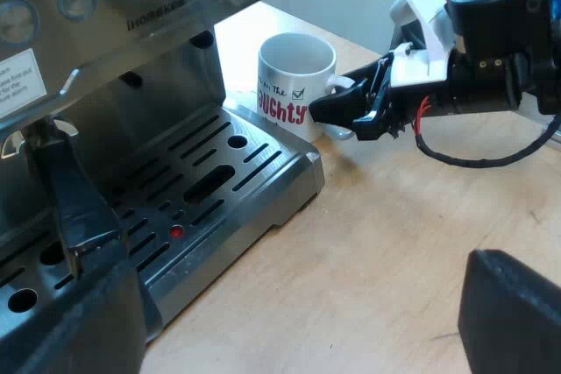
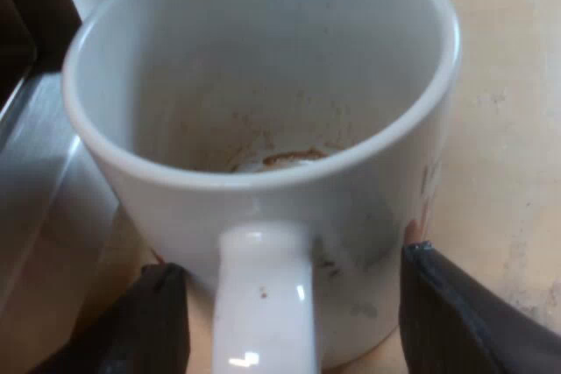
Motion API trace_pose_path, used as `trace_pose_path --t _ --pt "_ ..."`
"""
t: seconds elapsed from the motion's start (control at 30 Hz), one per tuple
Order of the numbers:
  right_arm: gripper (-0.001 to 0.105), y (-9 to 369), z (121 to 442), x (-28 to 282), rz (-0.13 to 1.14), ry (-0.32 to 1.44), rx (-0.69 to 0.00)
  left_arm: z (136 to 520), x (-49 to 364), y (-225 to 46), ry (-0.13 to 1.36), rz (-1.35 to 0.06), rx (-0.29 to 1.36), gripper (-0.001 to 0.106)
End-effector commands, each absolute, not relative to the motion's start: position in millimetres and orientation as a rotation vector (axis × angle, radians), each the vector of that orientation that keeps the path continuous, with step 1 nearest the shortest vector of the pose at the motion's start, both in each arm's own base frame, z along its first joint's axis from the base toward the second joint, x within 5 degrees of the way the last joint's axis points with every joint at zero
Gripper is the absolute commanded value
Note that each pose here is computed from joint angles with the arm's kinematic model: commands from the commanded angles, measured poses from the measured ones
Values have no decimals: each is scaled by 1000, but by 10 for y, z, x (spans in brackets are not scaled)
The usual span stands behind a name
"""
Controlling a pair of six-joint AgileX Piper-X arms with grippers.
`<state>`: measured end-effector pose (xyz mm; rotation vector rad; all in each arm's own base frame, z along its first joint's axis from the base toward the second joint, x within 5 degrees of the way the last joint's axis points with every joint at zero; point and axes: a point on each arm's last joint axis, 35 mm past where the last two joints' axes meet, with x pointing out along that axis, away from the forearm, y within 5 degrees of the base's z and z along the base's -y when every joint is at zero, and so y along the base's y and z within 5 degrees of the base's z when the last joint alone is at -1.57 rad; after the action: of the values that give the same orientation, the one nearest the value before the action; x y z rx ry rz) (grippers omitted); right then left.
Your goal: Place mug into machine
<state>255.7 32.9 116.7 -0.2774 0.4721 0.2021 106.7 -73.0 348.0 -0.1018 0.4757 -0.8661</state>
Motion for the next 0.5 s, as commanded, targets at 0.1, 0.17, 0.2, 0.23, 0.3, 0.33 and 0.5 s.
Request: trace_pose_path --t 0.1,0.17,0.2,0.23,0.3,0.33,0.5 --pt "49 337 1178 2578 205 458 -285 3523 1063 -737 453 -880 -107 79" --pt "35 337 1178 2578 205 458 -285 3523 1063 -737 453 -880 -107 79" --pt "31 337 1178 2578 205 458 -285 3523 1063 -737 453 -880 -107 79" --pt "23 337 1178 2578 205 458 -285 3523 1063 -737 453 -880 -107 79" --pt "13 337 1178 2578 205 458 -285 3523 1063 -737 453 -880 -107 79" --pt "6 337 1178 2578 205 458 -285 3523 1063 -737 453 -880 -107 79" --pt "0 353 1170 2571 213 465 -288 3523 1063 -737 453 -880 -107 79"
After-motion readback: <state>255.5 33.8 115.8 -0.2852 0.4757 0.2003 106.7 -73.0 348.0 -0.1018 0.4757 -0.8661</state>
